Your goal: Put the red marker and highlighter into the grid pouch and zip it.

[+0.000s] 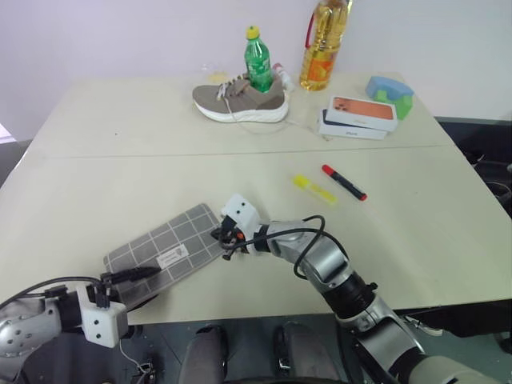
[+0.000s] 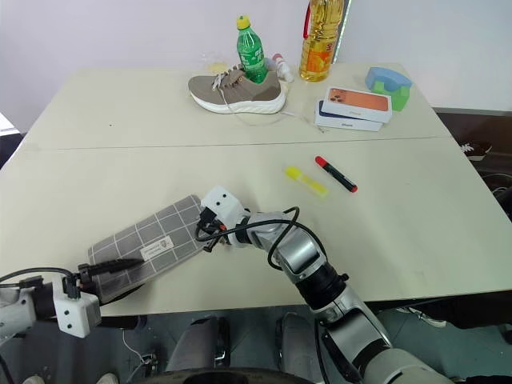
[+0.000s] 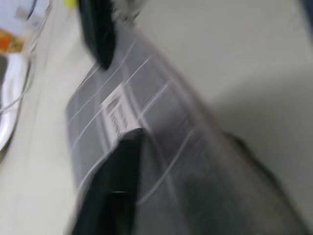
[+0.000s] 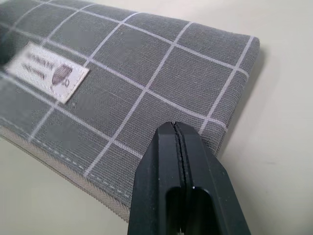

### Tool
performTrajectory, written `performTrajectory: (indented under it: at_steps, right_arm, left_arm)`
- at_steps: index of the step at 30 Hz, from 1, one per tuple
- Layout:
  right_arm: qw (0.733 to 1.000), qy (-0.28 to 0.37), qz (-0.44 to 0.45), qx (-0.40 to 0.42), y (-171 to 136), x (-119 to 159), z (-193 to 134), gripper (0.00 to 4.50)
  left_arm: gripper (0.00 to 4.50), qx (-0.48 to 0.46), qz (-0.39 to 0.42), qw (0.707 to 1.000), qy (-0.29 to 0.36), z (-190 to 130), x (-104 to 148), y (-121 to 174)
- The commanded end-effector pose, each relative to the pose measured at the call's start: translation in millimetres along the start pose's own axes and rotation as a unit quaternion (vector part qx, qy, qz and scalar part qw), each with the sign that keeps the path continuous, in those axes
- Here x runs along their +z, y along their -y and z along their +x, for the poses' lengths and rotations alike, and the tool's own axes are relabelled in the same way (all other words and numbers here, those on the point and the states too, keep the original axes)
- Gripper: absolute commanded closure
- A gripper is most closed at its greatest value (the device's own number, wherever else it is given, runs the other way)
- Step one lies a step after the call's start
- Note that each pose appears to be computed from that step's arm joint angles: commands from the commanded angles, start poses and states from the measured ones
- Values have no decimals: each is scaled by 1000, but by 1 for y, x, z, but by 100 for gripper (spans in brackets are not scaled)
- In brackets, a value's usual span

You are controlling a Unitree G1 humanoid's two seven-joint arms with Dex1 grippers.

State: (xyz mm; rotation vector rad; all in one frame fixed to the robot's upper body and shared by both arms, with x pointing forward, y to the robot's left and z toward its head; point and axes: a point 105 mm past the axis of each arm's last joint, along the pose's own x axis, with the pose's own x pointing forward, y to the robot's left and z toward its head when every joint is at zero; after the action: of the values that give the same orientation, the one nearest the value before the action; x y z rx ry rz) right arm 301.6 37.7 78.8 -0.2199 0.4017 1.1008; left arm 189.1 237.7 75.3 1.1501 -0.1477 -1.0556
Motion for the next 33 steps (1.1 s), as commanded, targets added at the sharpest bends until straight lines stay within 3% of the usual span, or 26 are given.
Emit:
performTrajectory:
  at_steps: [1, 7, 13, 16, 19, 22, 26, 33]
  right_arm:
    - [999, -19, 12, -25, 8, -12, -2, 450]
    - [999, -6, 11, -44, 15, -8, -5, 450]
    - [988, 60, -44, -133, 56, 23, -38, 450]
    - [979, 100, -56, -166, 80, 43, -75, 450]
    - [973, 116, -60, -191, 99, 52, -111, 366]
    - [963, 120, -61, -232, 118, 55, -144, 222]
    - [962, 121, -53, -241, 120, 53, -164, 11]
    - [965, 106, -35, -237, 110, 47, -156, 11]
  left_arm:
    - [445, 11, 20, 1000, 6, -2, -1, -9]
    - [449, 43, 26, 999, 7, 1, -5, -23]
    - [449, 165, -112, 979, 29, 18, 2, -69]
    - [449, 192, -155, 968, 57, 33, 14, -90]
    - [450, 211, -179, 958, 73, 50, 19, -103]
    - [450, 231, -196, 949, 85, 69, 22, -115]
    - [450, 240, -219, 939, 111, 93, 31, -121]
    - [450, 227, -229, 935, 146, 116, 48, -119]
